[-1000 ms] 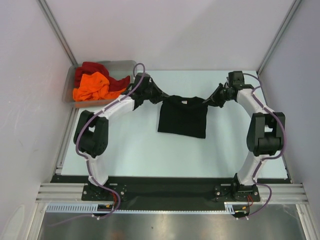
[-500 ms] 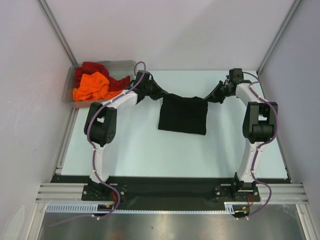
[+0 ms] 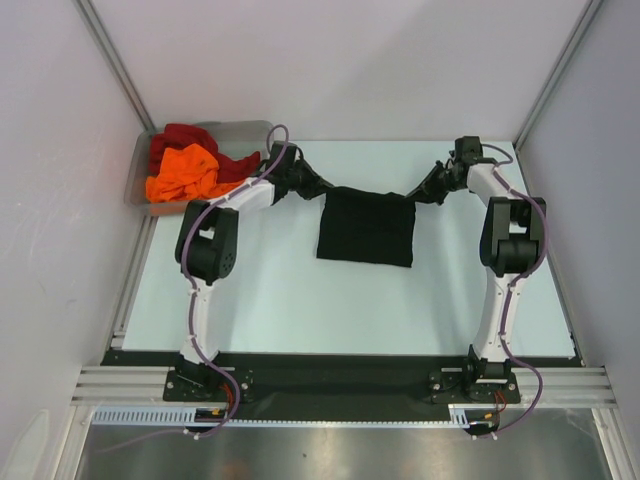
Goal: Fold and stack the t-shirts
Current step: Fold the tshirt
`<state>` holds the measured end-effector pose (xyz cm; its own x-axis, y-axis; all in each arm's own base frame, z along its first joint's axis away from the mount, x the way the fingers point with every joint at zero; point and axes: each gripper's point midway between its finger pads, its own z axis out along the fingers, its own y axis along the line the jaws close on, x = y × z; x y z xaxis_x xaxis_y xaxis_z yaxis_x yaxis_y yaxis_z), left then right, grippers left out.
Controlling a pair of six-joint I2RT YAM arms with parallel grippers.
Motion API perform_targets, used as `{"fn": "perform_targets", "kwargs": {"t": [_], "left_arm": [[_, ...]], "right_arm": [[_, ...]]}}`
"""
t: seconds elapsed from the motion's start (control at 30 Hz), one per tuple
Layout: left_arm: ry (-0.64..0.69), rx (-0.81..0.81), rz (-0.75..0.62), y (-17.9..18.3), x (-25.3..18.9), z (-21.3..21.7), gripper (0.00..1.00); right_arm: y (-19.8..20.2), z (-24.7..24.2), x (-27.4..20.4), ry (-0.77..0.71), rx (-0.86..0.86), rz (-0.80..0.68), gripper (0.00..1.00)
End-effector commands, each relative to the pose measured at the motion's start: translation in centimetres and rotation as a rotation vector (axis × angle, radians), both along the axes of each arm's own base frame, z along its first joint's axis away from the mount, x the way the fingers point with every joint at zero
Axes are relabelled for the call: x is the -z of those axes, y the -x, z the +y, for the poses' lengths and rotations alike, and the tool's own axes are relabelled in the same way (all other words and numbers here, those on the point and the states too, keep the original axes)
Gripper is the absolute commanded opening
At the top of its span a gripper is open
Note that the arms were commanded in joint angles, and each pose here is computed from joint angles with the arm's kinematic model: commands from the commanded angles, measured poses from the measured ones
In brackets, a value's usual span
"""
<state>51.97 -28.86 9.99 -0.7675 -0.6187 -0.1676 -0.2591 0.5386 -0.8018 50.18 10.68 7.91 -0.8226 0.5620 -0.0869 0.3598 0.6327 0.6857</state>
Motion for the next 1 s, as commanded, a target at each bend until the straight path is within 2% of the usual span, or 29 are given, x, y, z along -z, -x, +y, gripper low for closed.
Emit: {"fn": "perform_targets", "kwargs": {"t": [0.0, 0.23, 0.4, 0.43, 0.47, 0.53, 0.57, 0.67, 0.7, 0.77, 0.8, 0.83, 0.97], "left_arm": [[0.042, -0.013, -0.054, -2.0, -2.2, 0.0, 0.0], [0.028, -0.026, -0.046, -2.8, -1.4, 0.6, 0.03], [-0.068, -0.014, -0.053, -3.8, -0.3, 1.5, 0.1], [-0.082, -0.011, -0.094, -4.7, -1.8, 1.5, 0.13], [-0.143, 0.0, -0.085, -4.6, -1.1, 2.1, 0.22], [-0.197, 0.01, -0.099, -4.9, -2.9, 2.6, 0.37], [-0.23, 0.032, -0.122, -4.9, -3.3, 2.8, 0.42], [-0.262, 0.092, -0.18, -4.6, -5.8, 2.8, 0.48], [-0.26, 0.115, -0.196, -4.2, -6.7, 2.7, 0.48], [-0.281, 0.159, -0.213, -3.3, -7.3, 2.6, 0.49], [-0.285, 0.173, -0.222, -2.9, -7.7, 2.6, 0.48], [-0.28, 0.195, -0.23, -1.9, -8.2, 2.4, 0.47], [-0.249, 0.271, -0.273, 0.6, -8.5, 1.2, 0.46]], "right_arm": [[-1.8, -0.5, -1.7, 0.003, 0.013, -0.05, 0.07], [-2.8, -1.1, -0.6, 0.031, 0.033, -0.028, 0.16], [-4.4, -2.3, 0.6, 0.065, 0.065, -0.021, 0.28], [-5.0, -2.7, 0.7, 0.077, 0.071, -0.022, 0.29], [-6.2, -3.6, -0.2, 0.088, 0.081, -0.038, 0.33], [-7.2, -5.0, -0.9, 0.128, 0.089, -0.054, 0.35], [-7.8, -5.7, -2.8, 0.143, 0.098, -0.085, 0.37], [-7.7, -7.1, -4.7, 0.183, 0.1, -0.128, 0.44], [-7.1, -7.1, -4.4, 0.192, 0.092, -0.117, 0.48], [-6.4, -6.7, -6.6, 0.192, 0.065, -0.172, 0.51], [-5.2, -6.1, -5.2, 0.179, 0.046, -0.136, 0.52], [-4.6, -5.2, -7.0, 0.159, 0.024, -0.176, 0.53], [-3.4, -2.7, -6.9, 0.104, -0.048, -0.228, 0.63]]}}
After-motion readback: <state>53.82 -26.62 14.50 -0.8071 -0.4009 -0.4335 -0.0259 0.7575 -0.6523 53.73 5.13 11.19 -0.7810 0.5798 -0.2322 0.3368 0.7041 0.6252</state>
